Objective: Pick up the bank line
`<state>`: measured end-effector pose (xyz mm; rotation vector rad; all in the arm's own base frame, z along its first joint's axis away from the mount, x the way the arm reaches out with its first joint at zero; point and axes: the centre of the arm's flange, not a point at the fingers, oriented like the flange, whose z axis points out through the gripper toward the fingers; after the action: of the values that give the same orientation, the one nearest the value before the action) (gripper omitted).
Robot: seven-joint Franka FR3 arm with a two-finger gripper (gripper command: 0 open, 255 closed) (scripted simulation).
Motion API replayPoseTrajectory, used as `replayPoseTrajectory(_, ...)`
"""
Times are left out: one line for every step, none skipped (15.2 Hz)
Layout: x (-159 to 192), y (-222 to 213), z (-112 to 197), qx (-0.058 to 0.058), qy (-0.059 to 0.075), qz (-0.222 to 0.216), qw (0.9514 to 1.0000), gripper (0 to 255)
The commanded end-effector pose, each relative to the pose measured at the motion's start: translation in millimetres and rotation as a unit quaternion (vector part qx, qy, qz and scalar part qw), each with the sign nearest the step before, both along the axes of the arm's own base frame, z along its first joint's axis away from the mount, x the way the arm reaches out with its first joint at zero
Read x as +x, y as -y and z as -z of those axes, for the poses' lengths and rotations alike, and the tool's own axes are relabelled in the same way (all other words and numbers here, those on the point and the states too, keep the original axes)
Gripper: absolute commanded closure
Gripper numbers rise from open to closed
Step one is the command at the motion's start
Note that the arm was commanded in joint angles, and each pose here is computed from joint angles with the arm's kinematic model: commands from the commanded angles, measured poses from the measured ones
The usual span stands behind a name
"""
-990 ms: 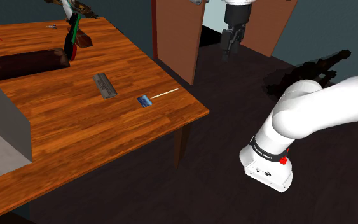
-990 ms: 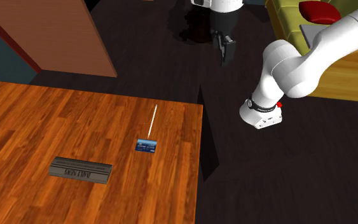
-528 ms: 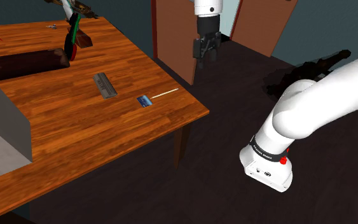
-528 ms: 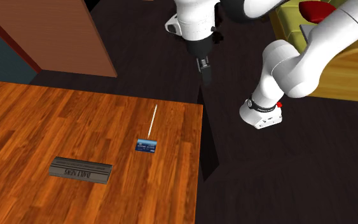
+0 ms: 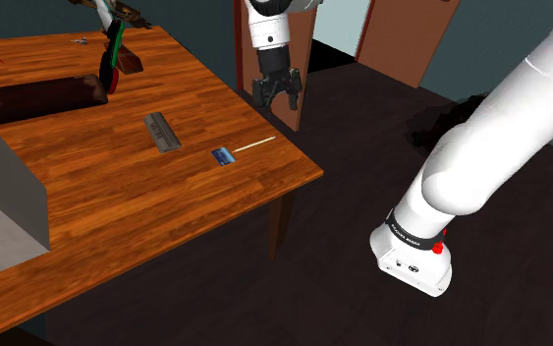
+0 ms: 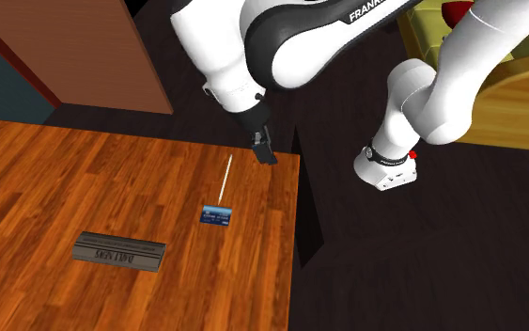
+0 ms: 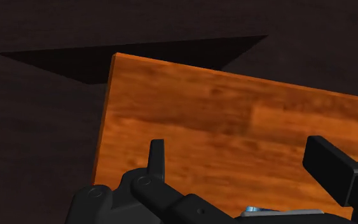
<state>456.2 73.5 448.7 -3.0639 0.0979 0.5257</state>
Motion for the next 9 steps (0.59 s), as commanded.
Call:
replayPoseTrajectory(22.2, -9.3, 19.7, 0.001, -0.016, 0.011, 0.9998, 0)
replayPoseTrajectory(33.1, -14.4, 28.3, 0.002, -0.023, 0.016, 0.9996, 0)
replayPoseTrajectory(44.0, -19.4, 37.1, 0.002, -0.03, 0.021, 0.9993, 0)
replayPoseTrajectory(54.8, -24.4, 46.0, 0.003, -0.038, 0.026, 0.999, 0)
replayPoseTrajectory(65.4, -29.2, 55.1, 0.004, -0.045, 0.031, 0.9985, 0)
replayPoseTrajectory(76.0, -34.0, 64.4, 0.004, -0.052, 0.036, 0.998, 0)
replayPoseTrajectory(86.5, -38.6, 73.8, 0.005, -0.06, 0.041, 0.9974, 0)
replayPoseTrajectory(96.9, -43.2, 83.3, 0.006, -0.067, 0.046, 0.9967, 0)
replayPoseTrajectory(107.3, -47.7, 93.0, 0.006, -0.074, 0.051, 0.9959, 0)
